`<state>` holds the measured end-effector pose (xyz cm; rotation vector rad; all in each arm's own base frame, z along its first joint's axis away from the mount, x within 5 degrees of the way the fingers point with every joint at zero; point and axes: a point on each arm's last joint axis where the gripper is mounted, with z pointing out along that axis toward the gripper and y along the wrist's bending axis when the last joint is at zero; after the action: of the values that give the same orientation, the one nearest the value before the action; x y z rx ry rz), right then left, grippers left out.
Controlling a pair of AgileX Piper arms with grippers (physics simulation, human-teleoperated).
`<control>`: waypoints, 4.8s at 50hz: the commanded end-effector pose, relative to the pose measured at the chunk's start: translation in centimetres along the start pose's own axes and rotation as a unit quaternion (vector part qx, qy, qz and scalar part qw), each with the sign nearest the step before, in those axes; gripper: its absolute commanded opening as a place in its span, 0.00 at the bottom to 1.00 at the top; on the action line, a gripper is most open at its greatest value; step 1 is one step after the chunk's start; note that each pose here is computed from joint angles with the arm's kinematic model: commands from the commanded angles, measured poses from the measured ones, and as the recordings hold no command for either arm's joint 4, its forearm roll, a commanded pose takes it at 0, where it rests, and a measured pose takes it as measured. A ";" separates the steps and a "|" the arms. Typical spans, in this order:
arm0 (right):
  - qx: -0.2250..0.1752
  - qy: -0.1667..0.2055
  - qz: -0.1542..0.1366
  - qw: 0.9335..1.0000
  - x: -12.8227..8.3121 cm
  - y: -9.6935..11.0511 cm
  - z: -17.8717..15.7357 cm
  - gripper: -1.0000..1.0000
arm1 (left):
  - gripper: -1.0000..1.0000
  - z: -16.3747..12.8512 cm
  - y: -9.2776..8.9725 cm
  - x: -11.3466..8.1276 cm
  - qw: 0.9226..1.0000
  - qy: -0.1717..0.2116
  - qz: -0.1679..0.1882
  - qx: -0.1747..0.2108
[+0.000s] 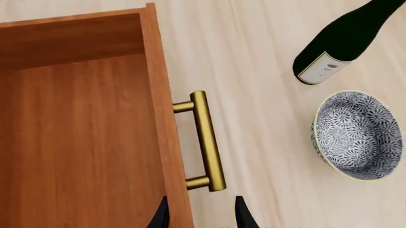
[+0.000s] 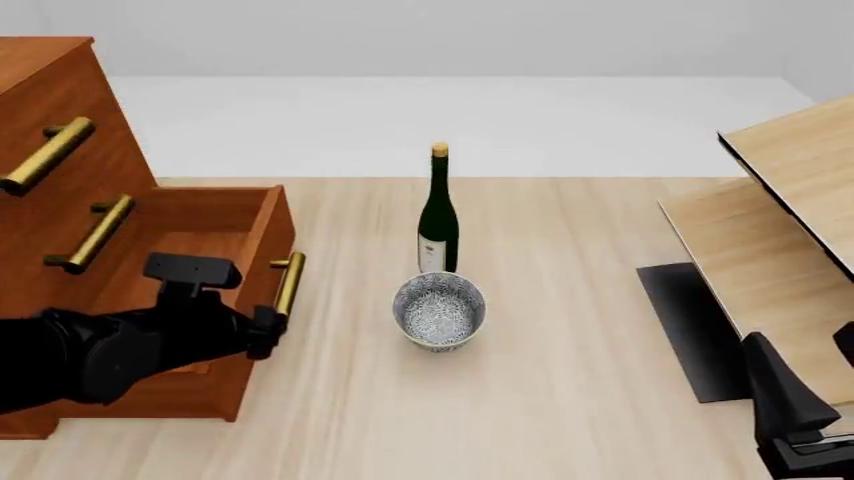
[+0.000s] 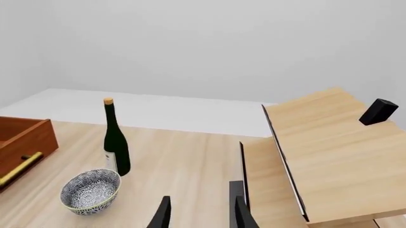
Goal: Put the wine bottle in the bottom drawer of the cabinet.
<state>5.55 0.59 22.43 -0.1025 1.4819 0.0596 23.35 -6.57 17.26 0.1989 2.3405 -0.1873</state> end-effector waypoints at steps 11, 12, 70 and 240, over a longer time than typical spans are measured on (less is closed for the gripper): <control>-0.001 0.002 0.001 1.000 0.1 0.0 -0.1 1.00 | 1.00 -0.1 -1.0 0.9 1.000 0.007 0.000 0.016; -0.001 0.002 0.001 1.000 0.1 0.0 0.0 1.00 | 1.00 0.0 -1.0 1.0 1.000 0.007 0.000 0.016; -0.007 0.002 0.001 1.000 0.0 0.1 0.1 1.00 | 1.00 -6.9 -4.0 -2.8 0.992 -0.073 0.075 0.072; -0.023 0.023 -0.001 0.999 1.1 0.3 0.4 1.00 | 1.00 2.0 -14.5 -20.1 0.941 -0.282 0.116 0.145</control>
<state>5.95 0.90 21.53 -0.1427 1.5213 0.0904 34.99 -22.93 32.26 0.5000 1.6837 -0.4271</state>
